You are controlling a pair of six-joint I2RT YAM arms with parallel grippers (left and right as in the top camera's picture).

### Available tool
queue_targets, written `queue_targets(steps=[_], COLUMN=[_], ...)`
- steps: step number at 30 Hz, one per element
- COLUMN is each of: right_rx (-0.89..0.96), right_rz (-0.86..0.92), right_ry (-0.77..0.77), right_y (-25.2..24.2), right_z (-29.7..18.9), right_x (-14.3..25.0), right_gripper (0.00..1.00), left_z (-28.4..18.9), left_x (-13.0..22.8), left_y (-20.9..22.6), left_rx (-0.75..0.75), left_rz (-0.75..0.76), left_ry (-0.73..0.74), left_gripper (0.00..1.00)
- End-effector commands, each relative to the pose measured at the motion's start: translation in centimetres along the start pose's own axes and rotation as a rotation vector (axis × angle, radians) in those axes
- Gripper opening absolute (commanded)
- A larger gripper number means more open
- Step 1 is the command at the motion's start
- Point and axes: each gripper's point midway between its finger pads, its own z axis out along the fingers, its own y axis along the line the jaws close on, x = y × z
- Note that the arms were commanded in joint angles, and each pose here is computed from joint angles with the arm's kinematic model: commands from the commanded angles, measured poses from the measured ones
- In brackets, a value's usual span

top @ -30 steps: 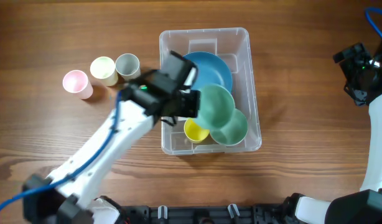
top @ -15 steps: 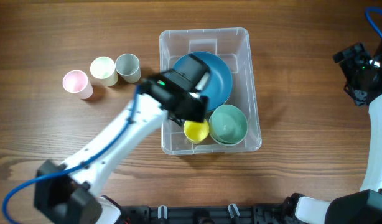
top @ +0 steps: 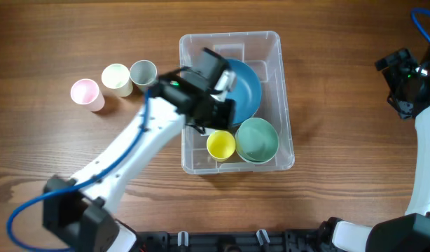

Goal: Pack container
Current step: 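Move the left gripper to the pink cup and grasp it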

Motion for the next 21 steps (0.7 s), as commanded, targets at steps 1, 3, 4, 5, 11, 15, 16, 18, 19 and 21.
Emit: queue_targets(steps=[1, 3, 4, 5, 11, 15, 16, 18, 19, 21], right_rx=[0.014, 0.015, 0.015, 0.015, 0.015, 0.015, 0.015, 0.015, 0.014, 0.015], right_rz=[0.011, 0.011, 0.011, 0.011, 0.011, 0.011, 0.011, 0.011, 0.011, 0.011], right_ry=[0.003, 0.004, 0.004, 0.004, 0.004, 0.004, 0.004, 0.004, 0.003, 0.004], right_y=[-0.2, -0.2, -0.2, -0.2, -0.2, -0.2, -0.2, -0.2, -0.2, -0.2], right_z=[0.5, 0.5, 0.5, 0.5, 0.5, 0.5, 0.5, 0.5, 0.5, 0.5], right_x=[0.1, 0.1, 0.1, 0.1, 0.1, 0.1, 0.1, 0.1, 0.1, 0.1], right_gripper=[1.00, 1.00, 1.00, 1.00, 1.00, 1.00, 1.00, 1.00, 1.00, 1.00], left_z=[3.2, 4.6, 5.1, 5.8, 7.5, 6.3, 5.7, 4.4, 3.4, -0.6], left_x=[0.8, 1.1, 1.2, 1.2, 1.2, 0.1, -0.1, -0.5, -0.9, -2.1], left_y=[-0.8, -0.7, -0.6, -0.4, 0.6, 1.2, 1.4, 1.8, 2.1, 4.5], left_rx=[-0.024, -0.032, -0.036, -0.040, -0.062, -0.075, -0.075, -0.085, -0.100, -0.192], left_rz=[0.066, 0.068, 0.066, 0.063, 0.051, 0.038, 0.028, 0.019, 0.011, -0.064], left_ry=[0.067, 0.096, 0.107, 0.117, 0.146, 0.100, 0.091, 0.064, 0.044, -0.048], left_gripper=[0.15, 0.15, 0.15, 0.15, 0.11, 0.13, 0.12, 0.12, 0.12, 0.27])
